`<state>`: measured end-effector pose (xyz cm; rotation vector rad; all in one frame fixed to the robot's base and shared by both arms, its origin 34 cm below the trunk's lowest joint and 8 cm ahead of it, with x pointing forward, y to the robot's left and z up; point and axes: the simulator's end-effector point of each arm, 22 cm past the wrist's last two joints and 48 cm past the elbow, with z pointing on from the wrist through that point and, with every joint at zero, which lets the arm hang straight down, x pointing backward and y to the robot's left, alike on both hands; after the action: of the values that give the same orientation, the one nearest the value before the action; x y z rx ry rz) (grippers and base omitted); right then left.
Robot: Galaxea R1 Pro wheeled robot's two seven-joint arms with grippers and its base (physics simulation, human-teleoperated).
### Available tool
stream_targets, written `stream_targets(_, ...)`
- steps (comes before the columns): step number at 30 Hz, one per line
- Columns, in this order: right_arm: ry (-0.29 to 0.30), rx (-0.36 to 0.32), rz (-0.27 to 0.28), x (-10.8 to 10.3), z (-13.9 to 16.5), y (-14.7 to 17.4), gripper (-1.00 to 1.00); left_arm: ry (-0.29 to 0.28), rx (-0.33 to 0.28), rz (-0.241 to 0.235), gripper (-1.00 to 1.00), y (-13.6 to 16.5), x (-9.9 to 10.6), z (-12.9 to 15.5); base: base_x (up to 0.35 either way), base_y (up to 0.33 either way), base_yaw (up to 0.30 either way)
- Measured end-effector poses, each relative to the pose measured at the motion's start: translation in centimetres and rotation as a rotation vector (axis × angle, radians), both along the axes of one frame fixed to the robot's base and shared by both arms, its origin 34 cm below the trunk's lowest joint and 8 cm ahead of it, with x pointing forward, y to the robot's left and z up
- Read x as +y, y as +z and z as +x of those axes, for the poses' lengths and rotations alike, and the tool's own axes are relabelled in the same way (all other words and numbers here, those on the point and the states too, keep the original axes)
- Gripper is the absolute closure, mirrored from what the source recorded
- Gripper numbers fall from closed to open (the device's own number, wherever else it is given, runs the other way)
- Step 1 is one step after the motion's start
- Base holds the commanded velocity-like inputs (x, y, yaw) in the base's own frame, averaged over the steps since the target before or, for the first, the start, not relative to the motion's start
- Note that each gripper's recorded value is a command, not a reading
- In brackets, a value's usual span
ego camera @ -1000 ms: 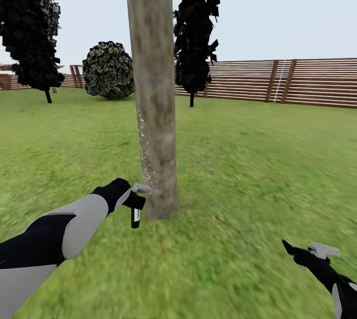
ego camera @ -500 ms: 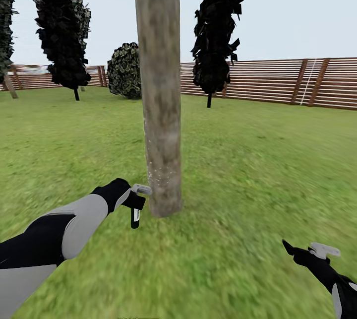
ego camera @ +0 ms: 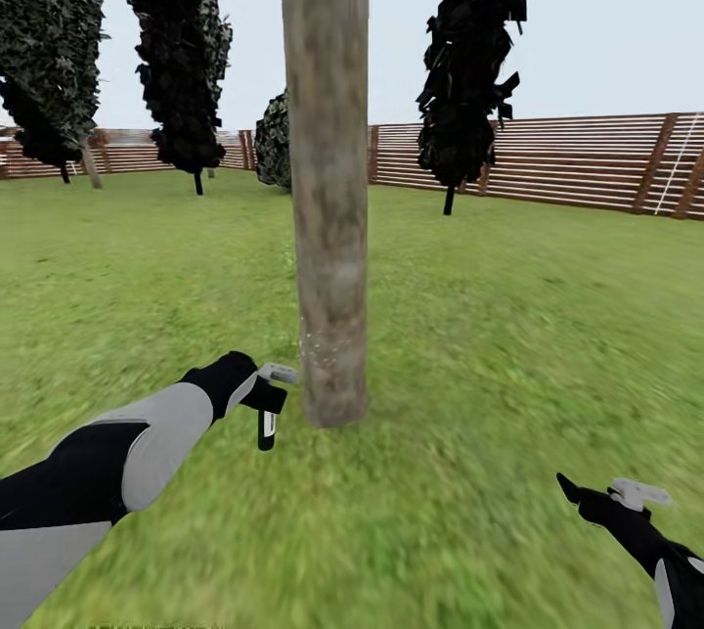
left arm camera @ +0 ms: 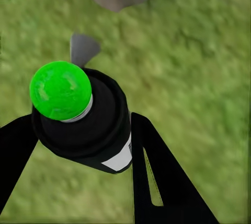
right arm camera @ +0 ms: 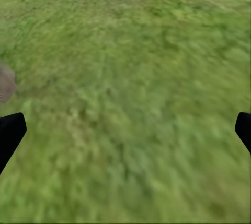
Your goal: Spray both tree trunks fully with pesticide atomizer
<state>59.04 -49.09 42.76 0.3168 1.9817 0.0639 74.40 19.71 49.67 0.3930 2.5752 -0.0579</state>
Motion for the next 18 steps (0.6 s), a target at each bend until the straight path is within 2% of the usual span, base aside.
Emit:
stream_targets(5, 0.000, 0.000, 0.000, 0.00, 0.00, 0.00, -1.00, 0.000, 0.001, 0.000, 1.00, -0.05, -0.02, -0.03, 0.081, -0.324, 0.198)
stream_targets(14, 0.000, 0.000, 0.000, -0.02, 0.00, 0.01, -1.00, -0.001, 0.001, -0.001, 1.00, -0.06, -0.06, -0.05, 0.004, -0.324, 0.008)
stream_targets(18, -0.003, 0.001, -0.002, -0.12, -0.02, 0.02, -1.00, 0.000, 0.002, -0.002, 1.00, -0.10, -0.05, -0.07, 0.000, -0.096, 0.000)
